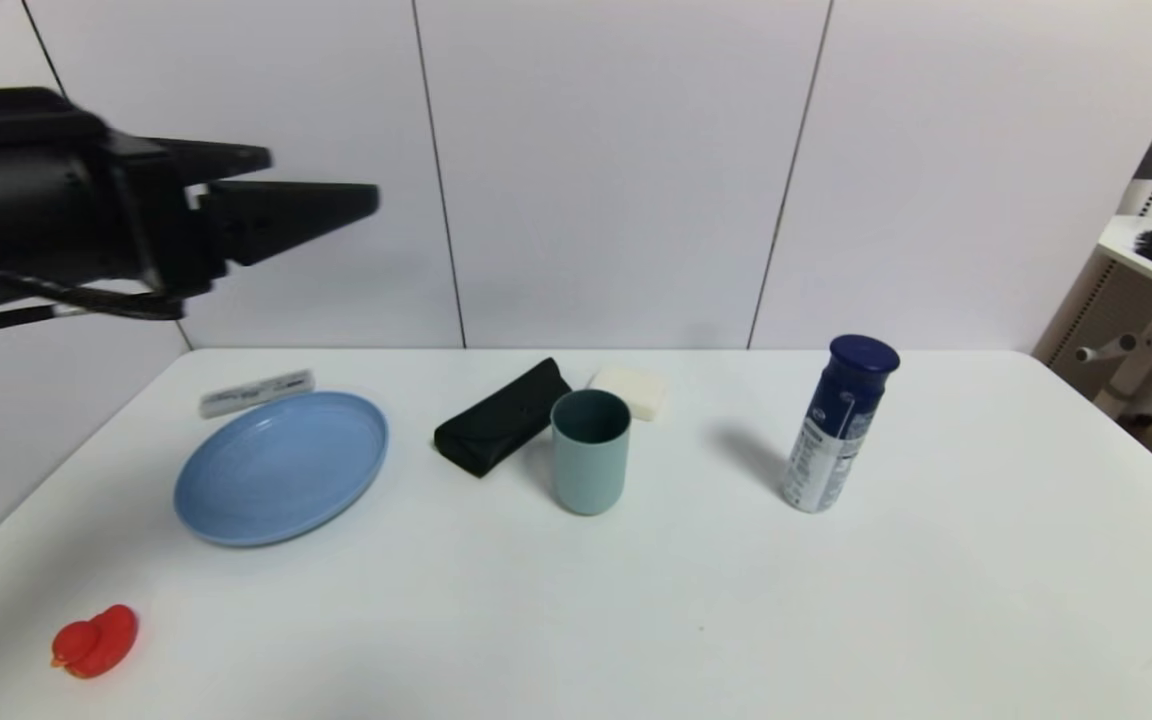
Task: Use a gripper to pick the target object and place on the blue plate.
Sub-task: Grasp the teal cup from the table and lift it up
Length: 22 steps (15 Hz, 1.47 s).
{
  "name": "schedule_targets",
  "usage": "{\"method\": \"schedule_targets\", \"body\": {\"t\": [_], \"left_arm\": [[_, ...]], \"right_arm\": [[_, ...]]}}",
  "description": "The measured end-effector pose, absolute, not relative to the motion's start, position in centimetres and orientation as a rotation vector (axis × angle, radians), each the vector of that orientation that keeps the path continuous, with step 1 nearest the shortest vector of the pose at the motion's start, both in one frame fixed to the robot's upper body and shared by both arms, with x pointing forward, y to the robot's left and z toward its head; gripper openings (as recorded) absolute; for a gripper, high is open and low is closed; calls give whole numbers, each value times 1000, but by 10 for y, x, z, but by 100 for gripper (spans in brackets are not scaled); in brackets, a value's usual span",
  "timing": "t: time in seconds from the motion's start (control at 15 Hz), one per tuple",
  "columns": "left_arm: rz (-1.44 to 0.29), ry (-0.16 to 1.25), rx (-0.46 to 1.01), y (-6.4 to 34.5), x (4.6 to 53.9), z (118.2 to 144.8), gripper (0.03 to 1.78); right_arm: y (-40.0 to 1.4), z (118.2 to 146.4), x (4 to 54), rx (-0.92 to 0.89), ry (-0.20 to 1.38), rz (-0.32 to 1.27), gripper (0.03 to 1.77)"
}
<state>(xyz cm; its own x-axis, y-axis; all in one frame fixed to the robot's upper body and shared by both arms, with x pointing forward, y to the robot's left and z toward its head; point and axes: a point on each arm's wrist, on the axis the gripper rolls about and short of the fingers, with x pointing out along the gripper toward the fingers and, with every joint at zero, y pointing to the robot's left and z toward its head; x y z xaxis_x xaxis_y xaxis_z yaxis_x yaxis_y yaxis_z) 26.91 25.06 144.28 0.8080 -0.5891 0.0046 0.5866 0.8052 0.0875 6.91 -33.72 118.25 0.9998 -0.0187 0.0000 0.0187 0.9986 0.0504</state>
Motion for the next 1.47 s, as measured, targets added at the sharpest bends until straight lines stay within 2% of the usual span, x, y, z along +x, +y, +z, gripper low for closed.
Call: {"method": "schedule_targets", "body": {"t": [0.27,0.53,0.8,1.0,1.47], "left_arm": [[-906,88,95,191,334,1412,169],[-968,68,106,151,379,1361,169],[-980,64,109,137,393,1309,169],[-982,76,110,133,399,1290,169],[-984,79,107,127,407,1268,169]], "right_arm": [[-337,1182,69,50,0,-19,169],[-337,1182,69,50,0,-19,169],[-337,1182,69,50,0,-19,169],[-337,1182,69,50,0,-19,169],[-337,1182,69,50,0,-19,169]]}}
